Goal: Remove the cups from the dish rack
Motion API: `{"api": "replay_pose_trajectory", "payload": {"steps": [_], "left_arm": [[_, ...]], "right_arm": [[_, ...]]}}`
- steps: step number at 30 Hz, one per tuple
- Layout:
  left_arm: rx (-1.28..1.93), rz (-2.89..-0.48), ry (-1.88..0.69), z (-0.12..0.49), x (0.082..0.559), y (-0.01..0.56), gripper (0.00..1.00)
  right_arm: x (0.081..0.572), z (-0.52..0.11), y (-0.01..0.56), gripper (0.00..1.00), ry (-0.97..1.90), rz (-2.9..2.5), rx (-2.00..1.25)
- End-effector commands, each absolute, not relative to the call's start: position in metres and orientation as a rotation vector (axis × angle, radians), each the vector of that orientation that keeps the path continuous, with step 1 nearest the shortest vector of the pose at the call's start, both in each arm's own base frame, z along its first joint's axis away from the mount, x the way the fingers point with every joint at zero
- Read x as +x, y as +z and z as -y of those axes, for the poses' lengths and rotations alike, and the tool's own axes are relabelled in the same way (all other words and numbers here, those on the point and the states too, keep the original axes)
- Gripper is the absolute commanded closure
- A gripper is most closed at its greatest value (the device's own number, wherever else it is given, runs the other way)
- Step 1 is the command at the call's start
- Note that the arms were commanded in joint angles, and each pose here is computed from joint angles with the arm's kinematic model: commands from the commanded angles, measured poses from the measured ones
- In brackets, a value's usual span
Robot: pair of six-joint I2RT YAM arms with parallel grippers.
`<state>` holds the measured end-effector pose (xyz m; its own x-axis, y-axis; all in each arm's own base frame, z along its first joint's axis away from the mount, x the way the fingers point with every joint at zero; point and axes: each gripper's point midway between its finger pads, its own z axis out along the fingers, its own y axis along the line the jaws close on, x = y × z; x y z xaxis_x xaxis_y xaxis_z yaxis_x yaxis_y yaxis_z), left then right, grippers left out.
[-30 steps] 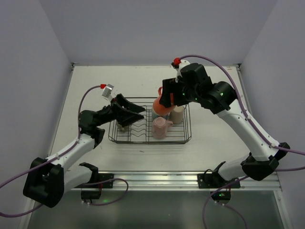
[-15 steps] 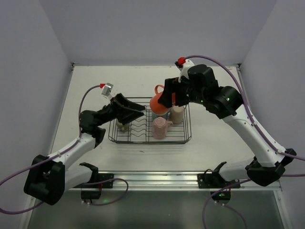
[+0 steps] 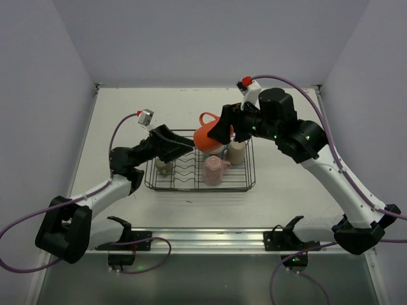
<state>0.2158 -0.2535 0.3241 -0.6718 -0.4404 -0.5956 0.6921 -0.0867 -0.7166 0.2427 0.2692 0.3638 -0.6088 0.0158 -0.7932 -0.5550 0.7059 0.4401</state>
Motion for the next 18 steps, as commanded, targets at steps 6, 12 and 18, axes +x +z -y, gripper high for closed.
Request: {"api": "replay_pose_trajectory", "payload": {"steps": [6, 12, 18], "left_arm": [[0.349, -1.194, -1.920, 0.250, 0.196, 0.362, 0.20], [0.303, -1.022, -1.988, 0.236, 0.183, 0.382, 0.25], [0.288, -0.948, -2.044, 0.231, 0.174, 0.392, 0.43]], "right_arm": [[0.244, -0.294, 0.414, 1.00, 1.078, -1.844, -0.446], [0.250, -0.299, 0.402, 1.00, 1.095, -1.837, -0.450], [0.254, -0.299, 0.394, 1.00, 1.149, -1.805, -0.451]]}}
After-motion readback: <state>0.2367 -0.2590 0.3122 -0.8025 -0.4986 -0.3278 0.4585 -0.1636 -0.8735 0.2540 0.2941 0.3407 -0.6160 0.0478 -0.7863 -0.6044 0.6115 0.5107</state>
